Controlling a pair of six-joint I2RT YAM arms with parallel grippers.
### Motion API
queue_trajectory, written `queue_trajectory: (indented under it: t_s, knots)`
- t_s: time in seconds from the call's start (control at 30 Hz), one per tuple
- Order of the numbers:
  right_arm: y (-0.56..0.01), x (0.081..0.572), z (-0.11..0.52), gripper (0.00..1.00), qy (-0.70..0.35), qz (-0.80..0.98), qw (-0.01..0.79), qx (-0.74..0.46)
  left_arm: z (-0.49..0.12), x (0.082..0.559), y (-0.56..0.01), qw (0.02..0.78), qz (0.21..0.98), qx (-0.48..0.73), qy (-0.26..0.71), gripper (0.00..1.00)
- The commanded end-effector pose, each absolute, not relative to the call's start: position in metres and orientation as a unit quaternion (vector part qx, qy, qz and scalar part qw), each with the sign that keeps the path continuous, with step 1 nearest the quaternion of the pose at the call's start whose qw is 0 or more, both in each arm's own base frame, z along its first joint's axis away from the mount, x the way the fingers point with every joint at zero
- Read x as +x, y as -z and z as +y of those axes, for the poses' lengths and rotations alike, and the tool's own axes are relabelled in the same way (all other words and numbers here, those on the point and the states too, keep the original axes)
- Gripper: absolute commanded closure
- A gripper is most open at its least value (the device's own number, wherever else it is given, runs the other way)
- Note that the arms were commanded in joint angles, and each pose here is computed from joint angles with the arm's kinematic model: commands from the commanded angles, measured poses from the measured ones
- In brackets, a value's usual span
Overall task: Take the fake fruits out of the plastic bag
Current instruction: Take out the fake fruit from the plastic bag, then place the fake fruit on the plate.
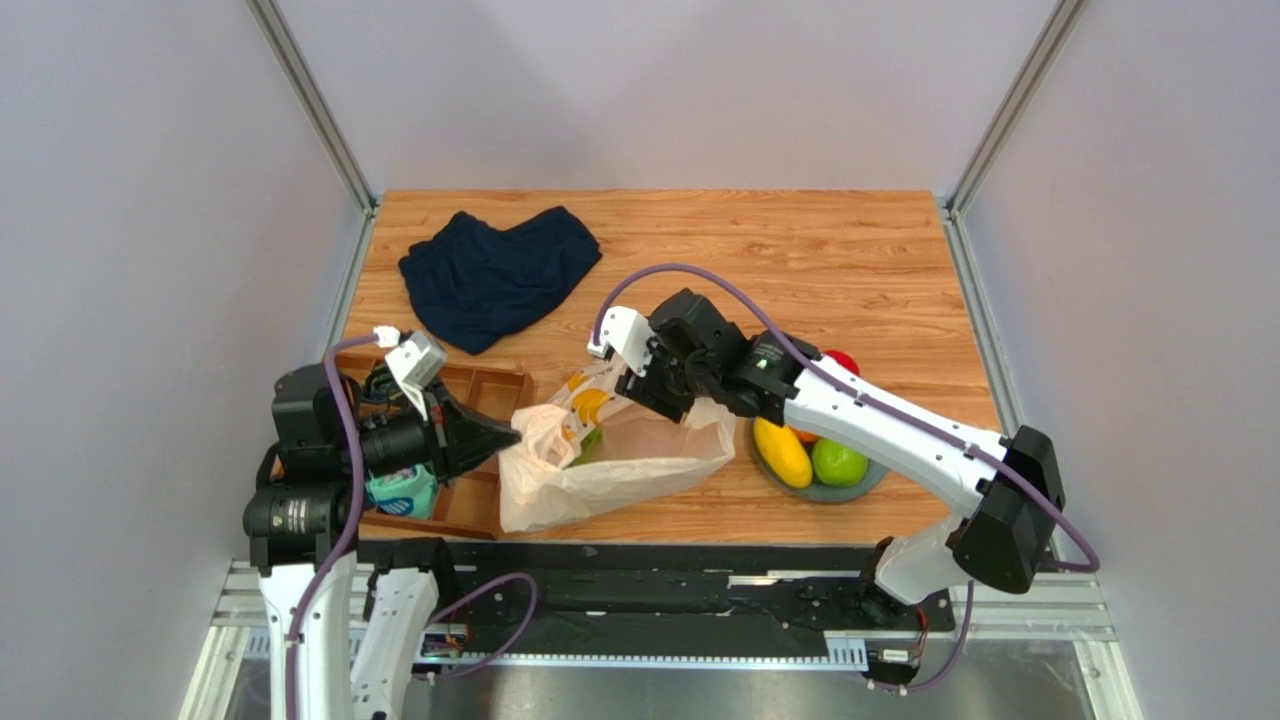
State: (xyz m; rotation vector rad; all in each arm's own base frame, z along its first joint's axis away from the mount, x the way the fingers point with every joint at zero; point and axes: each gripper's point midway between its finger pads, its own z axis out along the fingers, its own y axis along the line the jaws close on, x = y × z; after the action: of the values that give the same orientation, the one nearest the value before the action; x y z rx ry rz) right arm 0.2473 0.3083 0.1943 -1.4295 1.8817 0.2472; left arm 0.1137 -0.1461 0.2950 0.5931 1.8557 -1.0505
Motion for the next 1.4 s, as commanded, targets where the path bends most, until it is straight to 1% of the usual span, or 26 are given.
queue_trajectory:
  t_s: [0.0,0.1,0.17,0.2,0.23,0.27,0.3,0.37,0.4,0.47,0.5,0.6,0.67,0.77,0.8,0.87,0.9,0.93,0.97,1.03,1.07,1.17,1.37]
  knots:
    - [-0.210,0.260,0.300,0.92,-0.068,0.725,0.394,-0.561,-0.146,0.137,-0.342,0.521,0.703,0.263,0.408,1.00]
    - [-0.212,0.257,0.296,0.93,-0.074,0.724,0.402,-0.555,-0.146,0.139,-0.348,0.525,0.699,0.262,0.409,1.00]
    - [-0.228,0.252,0.299,0.93,-0.095,0.720,0.413,-0.550,-0.146,0.142,-0.348,0.527,0.699,0.263,0.407,1.00]
    - [-0.233,0.250,0.293,0.93,-0.107,0.724,0.406,-0.547,-0.145,0.144,-0.348,0.527,0.699,0.261,0.407,1.00]
    - [-0.243,0.237,0.303,0.92,-0.163,0.721,0.398,-0.544,-0.146,0.146,-0.348,0.526,0.698,0.260,0.410,1.00]
    - [-0.272,0.237,0.308,0.92,-0.194,0.713,0.418,-0.528,-0.145,0.151,-0.350,0.530,0.696,0.259,0.409,1.00]
    - [-0.287,0.241,0.308,0.91,-0.220,0.718,0.424,-0.507,-0.144,0.155,-0.351,0.532,0.698,0.252,0.408,1.00]
    - [-0.318,0.234,0.324,0.90,-0.295,0.716,0.417,-0.476,-0.143,0.163,-0.353,0.536,0.699,0.246,0.405,1.00]
    - [-0.359,0.235,0.328,0.89,-0.320,0.695,0.445,-0.464,-0.143,0.166,-0.354,0.536,0.699,0.244,0.406,1.00]
    - [-0.387,0.226,0.338,0.86,-0.369,0.673,0.446,-0.460,-0.143,0.176,-0.354,0.533,0.700,0.237,0.412,1.00]
    - [-0.407,0.227,0.342,0.85,-0.381,0.656,0.460,-0.461,-0.143,0.178,-0.355,0.530,0.701,0.229,0.420,1.00]
    - [-0.414,0.229,0.331,0.84,-0.358,0.645,0.482,-0.472,-0.141,0.194,-0.357,0.530,0.703,0.218,0.422,1.00]
    - [-0.394,0.242,0.313,0.85,-0.310,0.670,0.488,-0.466,-0.140,0.202,-0.359,0.531,0.706,0.217,0.417,1.00]
    - [-0.356,0.263,0.260,0.86,-0.223,0.715,0.486,-0.450,-0.136,0.211,-0.359,0.536,0.710,0.214,0.404,1.00]
    - [-0.339,0.276,0.233,0.86,-0.193,0.736,0.478,-0.438,-0.135,0.213,-0.359,0.538,0.710,0.214,0.400,1.00]
    - [-0.296,0.276,0.194,0.86,-0.143,0.771,0.443,-0.434,-0.135,0.214,-0.358,0.541,0.711,0.213,0.397,1.00]
    - [-0.284,0.282,0.171,0.86,-0.119,0.788,0.436,-0.418,-0.135,0.214,-0.357,0.541,0.711,0.212,0.396,1.00]
    - [-0.276,0.280,0.155,0.87,-0.095,0.782,0.433,-0.438,-0.134,0.214,-0.357,0.542,0.711,0.211,0.395,1.00]
    - [-0.244,0.274,0.141,0.87,-0.079,0.798,0.398,-0.446,-0.135,0.213,-0.354,0.540,0.712,0.210,0.397,1.00]
    - [-0.223,0.274,0.114,0.87,-0.023,0.798,0.378,-0.468,-0.135,0.212,-0.354,0.540,0.713,0.208,0.397,1.00]
    - [-0.204,0.270,0.104,0.87,-0.009,0.805,0.353,-0.477,-0.134,0.212,-0.353,0.540,0.714,0.207,0.395,1.00]
    - [-0.179,0.267,0.081,0.86,0.031,0.812,0.316,-0.490,-0.133,0.210,-0.351,0.540,0.716,0.206,0.392,1.00]
    - [-0.153,0.266,0.057,0.86,0.080,0.812,0.260,-0.517,-0.132,0.209,-0.348,0.539,0.720,0.200,0.388,1.00]
